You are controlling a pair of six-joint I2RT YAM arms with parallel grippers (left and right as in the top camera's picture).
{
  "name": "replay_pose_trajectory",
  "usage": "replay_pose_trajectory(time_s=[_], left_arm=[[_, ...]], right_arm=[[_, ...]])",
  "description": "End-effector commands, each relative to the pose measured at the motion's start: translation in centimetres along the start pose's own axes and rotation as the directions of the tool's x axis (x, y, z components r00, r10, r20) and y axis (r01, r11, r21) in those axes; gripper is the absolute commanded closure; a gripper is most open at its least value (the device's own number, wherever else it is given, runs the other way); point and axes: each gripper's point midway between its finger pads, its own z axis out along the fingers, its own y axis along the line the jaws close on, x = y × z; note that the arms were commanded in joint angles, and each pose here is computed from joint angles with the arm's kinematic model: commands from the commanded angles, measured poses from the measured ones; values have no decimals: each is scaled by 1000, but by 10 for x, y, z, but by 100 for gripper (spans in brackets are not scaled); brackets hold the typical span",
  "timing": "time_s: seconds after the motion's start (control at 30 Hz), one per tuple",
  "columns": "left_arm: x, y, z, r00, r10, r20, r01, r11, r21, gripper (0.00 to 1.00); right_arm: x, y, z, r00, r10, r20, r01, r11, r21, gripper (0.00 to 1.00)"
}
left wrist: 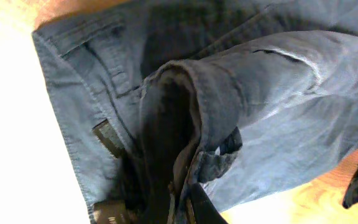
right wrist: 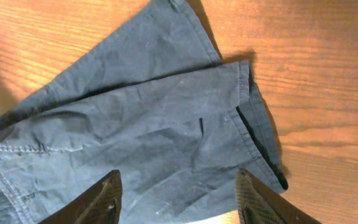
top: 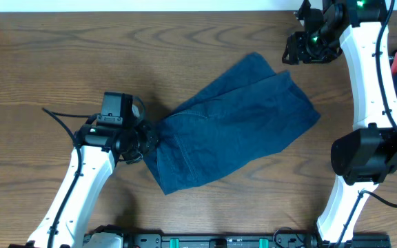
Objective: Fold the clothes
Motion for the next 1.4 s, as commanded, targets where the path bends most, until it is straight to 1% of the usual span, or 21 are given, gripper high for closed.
replay_pose_trajectory(time_s=[0.0, 0.03, 0.07, 0.1, 0.2, 0.23, 0.3, 0.43, 0.47, 0.5, 0.53, 0.57, 0.6, 0.63, 0.67, 0.73, 0.77, 1.07, 1.17, 1.27, 1.37], left_arm=[[3, 15, 6, 999, -41, -1, 41, 998, -48, 94], [4, 17, 8, 999, -51, -5, 50, 997, -52, 93], [5, 18, 9, 998, -55, -7, 54, 997, -54, 94], [5, 18, 9, 998, -55, -8, 54, 997, -55, 94], [5, 19, 11, 998, -57, -12, 57, 997, -60, 94], [4, 19, 11, 998, -58, -12, 58, 996, -64, 94], [3, 22, 12, 998, -59, -6, 59, 995, -76, 93], [1, 22, 14, 998, -59, -1, 59, 995, -80, 93], [1, 22, 14, 998, -58, 0, 58, 995, -78, 93], [0, 21, 14, 998, -58, 1, 58, 995, -78, 92], [0, 21, 14, 998, -57, 3, 57, 996, -76, 88], [-1, 21, 14, 998, -56, 4, 56, 996, -75, 77], [-1, 20, 14, 998, -55, 6, 55, 996, -73, 57], [-2, 20, 14, 999, -54, 8, 54, 996, -71, 41], [-2, 20, 15, 999, -54, 8, 54, 996, -70, 32], [-2, 20, 14, 999, -53, 9, 54, 996, -70, 10], [-2, 20, 14, 999, -54, 8, 54, 996, -70, 1], [-2, 20, 14, 999, -53, 7, 54, 996, -71, 2], [-2, 20, 14, 999, -53, 8, 53, 996, -70, 2], [-1, 20, 14, 999, -54, 5, 54, 996, -72, 2], [1, 22, 14, 998, -58, -2, 58, 995, -80, 2]], right_arm=[[-1, 6, -12, 1000, -21, 22, 21, 1000, -1, 59], [1, 7, -11, 1000, -19, 12, 19, 1000, -1, 66], [2, 7, -10, 1000, -18, 6, 18, 1000, -2, 70], [3, 7, -7, 1000, -19, -2, 19, 1000, -3, 70], [7, 11, -1, 999, -27, -26, 27, 1000, -7, 65], [8, 13, 2, 999, -33, -35, 33, 999, -8, 66], [11, 18, 9, 997, -42, -61, 41, 999, -14, 72], [24, 33, 30, 988, -68, -136, 65, 997, -27, 88], [29, 38, 37, 984, -77, -160, 73, 997, -31, 90], [34, 42, 44, 979, -84, -184, 79, 996, -35, 92], [41, 46, 52, 973, -87, -213, 81, 996, -38, 95], [48, 50, 61, 966, -95, -243, 87, 995, -42, 99], [55, 55, 71, 958, -90, -273, 81, 996, -44, 99], [61, 58, 79, 952, -88, -293, 78, 996, -45, 99], [67, 61, 89, 946, -83, -313, 73, 996, -43, 99], [76, 63, 104, 939, -78, -335, 68, 997, -41, 99], [80, 63, 111, 937, -70, -341, 61, 997, -37, 99], [115, 51, 153, 914, -41, -405, 32, 999, -30, 99], [121, 48, 164, 914, -33, -404, 24, 999, -27, 99], [117, 46, 176, 930, -34, -367, 27, 999, -25, 99], [100, 45, 184, 955, -22, -295, 18, 1000, -15, 99]])
